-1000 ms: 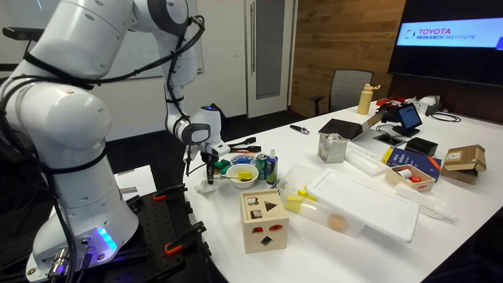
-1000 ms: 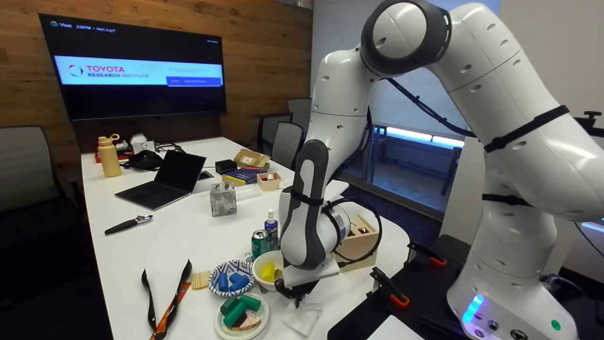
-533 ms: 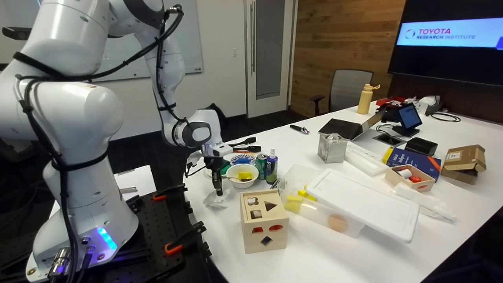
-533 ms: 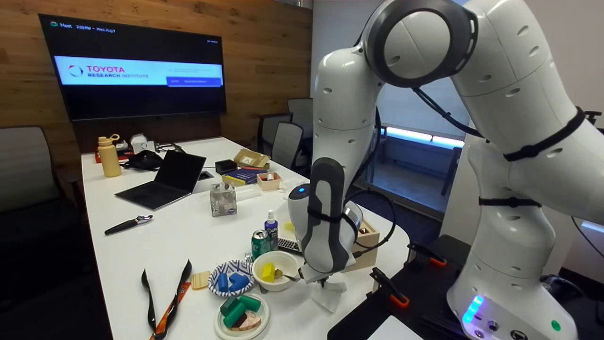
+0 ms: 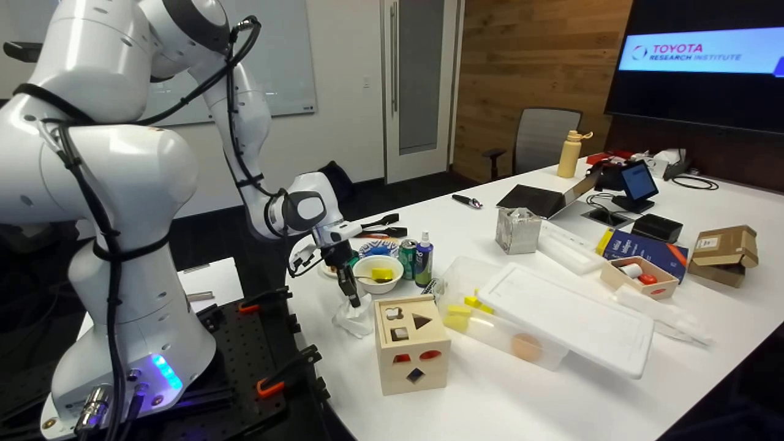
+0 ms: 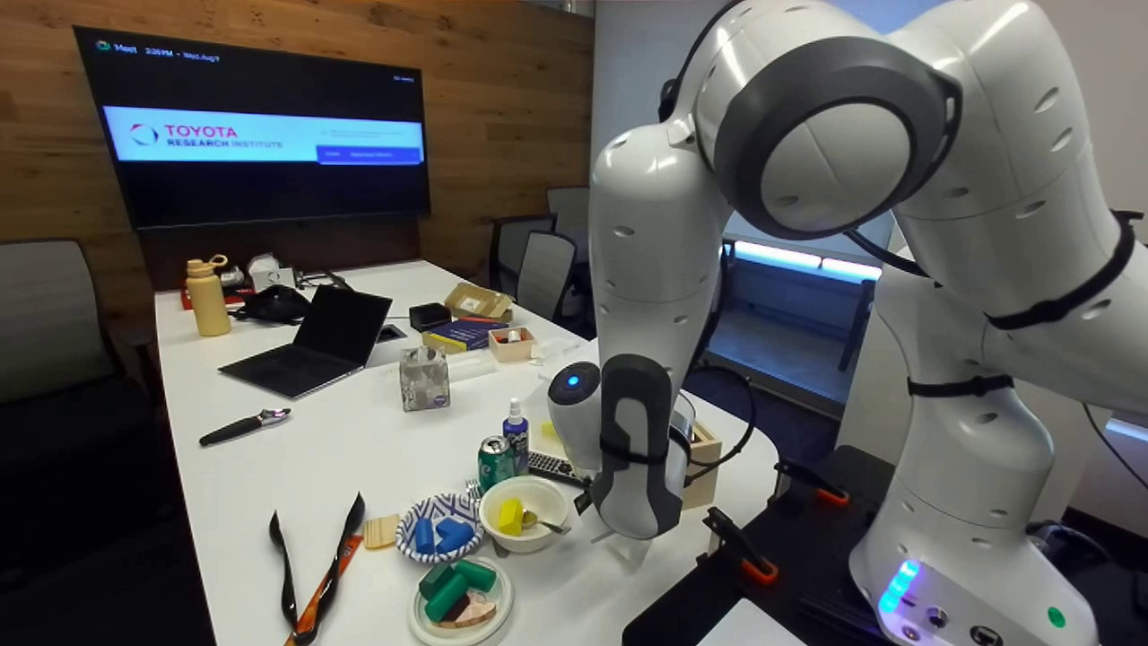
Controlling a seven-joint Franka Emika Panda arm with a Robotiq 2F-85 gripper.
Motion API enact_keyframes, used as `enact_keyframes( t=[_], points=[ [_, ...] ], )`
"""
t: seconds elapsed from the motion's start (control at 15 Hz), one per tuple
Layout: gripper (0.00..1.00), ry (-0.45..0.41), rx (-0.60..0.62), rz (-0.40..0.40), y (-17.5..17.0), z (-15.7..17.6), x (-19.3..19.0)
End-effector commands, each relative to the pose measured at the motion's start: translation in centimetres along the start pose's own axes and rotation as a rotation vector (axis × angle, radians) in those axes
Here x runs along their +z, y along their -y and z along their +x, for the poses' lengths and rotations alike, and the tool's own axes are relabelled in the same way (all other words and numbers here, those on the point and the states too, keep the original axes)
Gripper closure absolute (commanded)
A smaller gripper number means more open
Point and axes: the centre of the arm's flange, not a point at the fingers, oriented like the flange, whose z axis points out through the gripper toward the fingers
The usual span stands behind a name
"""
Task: Put the spoon in the bowl, then use the paper towel to clean the surface
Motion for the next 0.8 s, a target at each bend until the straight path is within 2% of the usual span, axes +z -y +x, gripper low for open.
enact_keyframes(
  t=[0.0,0.47,0.73],
  points=[
    [1.0,-0.045,0.017,0.069,0.2,0.2,1.6],
    [1.0,-0.05,0.018,0.301,1.9,0.7,2.5],
    [1.0,0.044,0.011,0.36,2.4,0.4,2.0]
  ],
)
